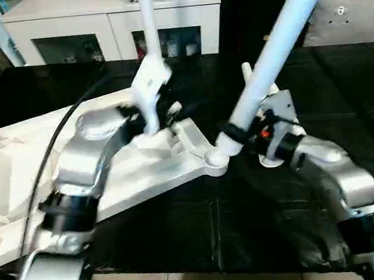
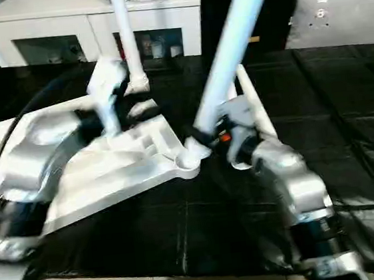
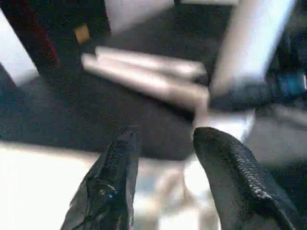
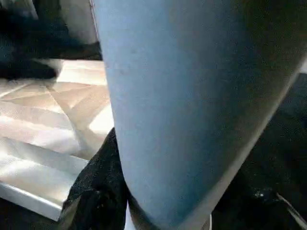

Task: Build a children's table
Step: Insert table leg to table base

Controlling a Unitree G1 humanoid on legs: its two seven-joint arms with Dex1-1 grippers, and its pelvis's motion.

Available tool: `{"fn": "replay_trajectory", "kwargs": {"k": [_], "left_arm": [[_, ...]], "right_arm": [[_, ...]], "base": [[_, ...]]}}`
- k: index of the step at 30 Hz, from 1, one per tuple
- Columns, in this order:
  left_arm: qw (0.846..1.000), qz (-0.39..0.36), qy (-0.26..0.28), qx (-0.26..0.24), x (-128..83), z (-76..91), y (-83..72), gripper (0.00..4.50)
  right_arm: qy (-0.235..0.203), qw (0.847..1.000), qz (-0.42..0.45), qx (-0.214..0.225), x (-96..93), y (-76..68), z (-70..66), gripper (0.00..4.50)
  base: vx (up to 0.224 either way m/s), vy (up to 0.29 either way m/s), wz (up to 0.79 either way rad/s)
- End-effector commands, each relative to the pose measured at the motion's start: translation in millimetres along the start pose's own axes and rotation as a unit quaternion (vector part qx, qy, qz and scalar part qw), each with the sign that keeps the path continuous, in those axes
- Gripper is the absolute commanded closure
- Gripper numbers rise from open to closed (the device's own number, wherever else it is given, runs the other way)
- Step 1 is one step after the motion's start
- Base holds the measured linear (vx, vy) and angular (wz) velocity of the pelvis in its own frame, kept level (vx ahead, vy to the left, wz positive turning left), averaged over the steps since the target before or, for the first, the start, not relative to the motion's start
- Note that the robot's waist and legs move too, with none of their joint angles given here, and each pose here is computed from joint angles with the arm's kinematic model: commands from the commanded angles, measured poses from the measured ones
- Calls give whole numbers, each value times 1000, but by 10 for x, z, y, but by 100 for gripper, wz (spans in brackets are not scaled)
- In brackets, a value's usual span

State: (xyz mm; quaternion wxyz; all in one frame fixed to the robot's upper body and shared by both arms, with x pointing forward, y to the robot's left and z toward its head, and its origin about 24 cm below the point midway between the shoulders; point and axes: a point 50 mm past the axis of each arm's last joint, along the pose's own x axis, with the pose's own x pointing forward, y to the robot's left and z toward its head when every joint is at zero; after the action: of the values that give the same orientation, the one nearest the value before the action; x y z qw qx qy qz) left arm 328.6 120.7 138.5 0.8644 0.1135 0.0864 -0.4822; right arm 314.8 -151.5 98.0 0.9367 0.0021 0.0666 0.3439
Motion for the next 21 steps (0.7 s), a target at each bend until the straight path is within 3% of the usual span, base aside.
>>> {"fn": "replay_trajectory", "kwargs": {"k": [1,10,21], "left_arm": [[999,-31,27,-12,25,-132,-93,188],[994,-51,75,-54,114,-568,-210,170],[989,-53,131,-42,87,-838,-212,260]], "right_arm": [[-7,1000,2,2,-9,-20,64,262],[5,1000,21,6,-8,50,32,262],[14,1000,24,4,-33,78,-4,262]], "base": [[0,0,0],[0,0,0],[0,0,0]]}}
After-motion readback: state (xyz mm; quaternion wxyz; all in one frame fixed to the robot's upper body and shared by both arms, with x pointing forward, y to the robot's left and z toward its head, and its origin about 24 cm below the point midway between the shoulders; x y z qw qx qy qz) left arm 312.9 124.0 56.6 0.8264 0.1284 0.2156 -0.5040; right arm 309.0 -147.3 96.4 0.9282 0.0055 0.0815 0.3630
